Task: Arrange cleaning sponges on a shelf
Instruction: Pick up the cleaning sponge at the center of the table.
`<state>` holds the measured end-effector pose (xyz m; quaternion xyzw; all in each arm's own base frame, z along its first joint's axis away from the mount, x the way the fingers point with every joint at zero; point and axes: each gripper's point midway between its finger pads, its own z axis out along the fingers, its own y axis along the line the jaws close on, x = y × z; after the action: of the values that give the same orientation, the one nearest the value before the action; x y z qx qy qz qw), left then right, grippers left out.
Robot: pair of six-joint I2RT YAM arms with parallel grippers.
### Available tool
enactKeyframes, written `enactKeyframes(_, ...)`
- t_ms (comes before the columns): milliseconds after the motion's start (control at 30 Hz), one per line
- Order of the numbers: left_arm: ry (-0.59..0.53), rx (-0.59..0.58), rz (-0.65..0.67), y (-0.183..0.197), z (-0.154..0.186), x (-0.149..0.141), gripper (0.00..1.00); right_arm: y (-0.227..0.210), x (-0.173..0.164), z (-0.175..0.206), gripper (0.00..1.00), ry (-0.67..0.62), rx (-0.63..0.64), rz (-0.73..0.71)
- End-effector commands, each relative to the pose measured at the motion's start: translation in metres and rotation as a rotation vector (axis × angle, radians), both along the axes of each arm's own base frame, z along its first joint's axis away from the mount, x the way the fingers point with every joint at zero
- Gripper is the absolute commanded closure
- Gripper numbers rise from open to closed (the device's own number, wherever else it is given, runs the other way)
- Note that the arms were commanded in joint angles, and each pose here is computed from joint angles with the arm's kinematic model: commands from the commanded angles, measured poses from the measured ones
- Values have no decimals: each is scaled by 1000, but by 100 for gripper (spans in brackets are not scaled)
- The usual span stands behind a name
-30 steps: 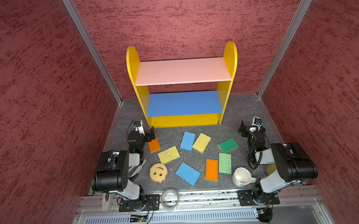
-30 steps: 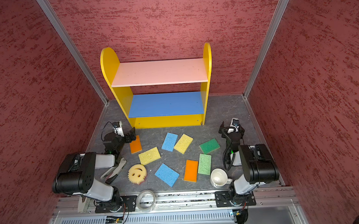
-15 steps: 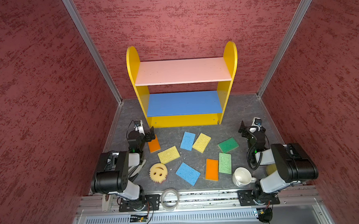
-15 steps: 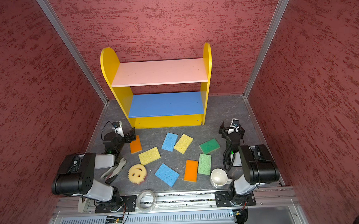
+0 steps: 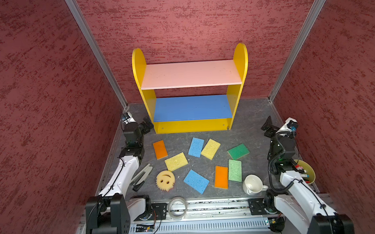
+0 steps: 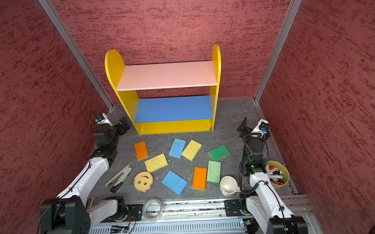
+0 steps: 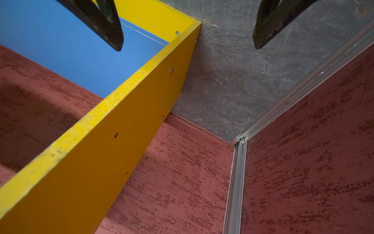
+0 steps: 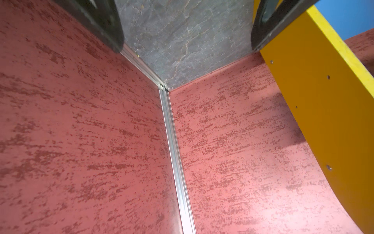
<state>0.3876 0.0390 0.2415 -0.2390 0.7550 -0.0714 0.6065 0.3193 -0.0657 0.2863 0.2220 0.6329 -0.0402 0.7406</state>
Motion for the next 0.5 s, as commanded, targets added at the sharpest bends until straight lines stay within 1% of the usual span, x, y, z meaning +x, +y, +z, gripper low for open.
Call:
enactKeyframes(0, 21, -179, -16, -8, -9, -20, 1, 3, -1, -20, 1, 181, 85, 9)
enactKeyframes(100, -23, -306, -22, -5, 0, -33, 1, 12, 1, -15, 1, 205, 159, 55)
enactKeyframes(133, -29, -358, -30, -4, 4, -37, 1, 19, 4, -13, 1, 214, 176, 96)
enactKeyframes(233, 4, -487, -66, -2, 7, -46, 1, 35, 10, -18, 1, 289, 242, 172)
enactKeyframes(333, 58, -587, -39, -1, -3, -57, 1, 65, 17, -25, 1, 378, 257, 299)
enactKeyframes(400, 99, -594, -54, -10, -6, -63, 1, 83, 18, -33, 1, 465, 245, 345)
enactKeyframes(467, 160, -548, -50, -21, -9, -72, 0, 103, 13, -37, 1, 524, 193, 369)
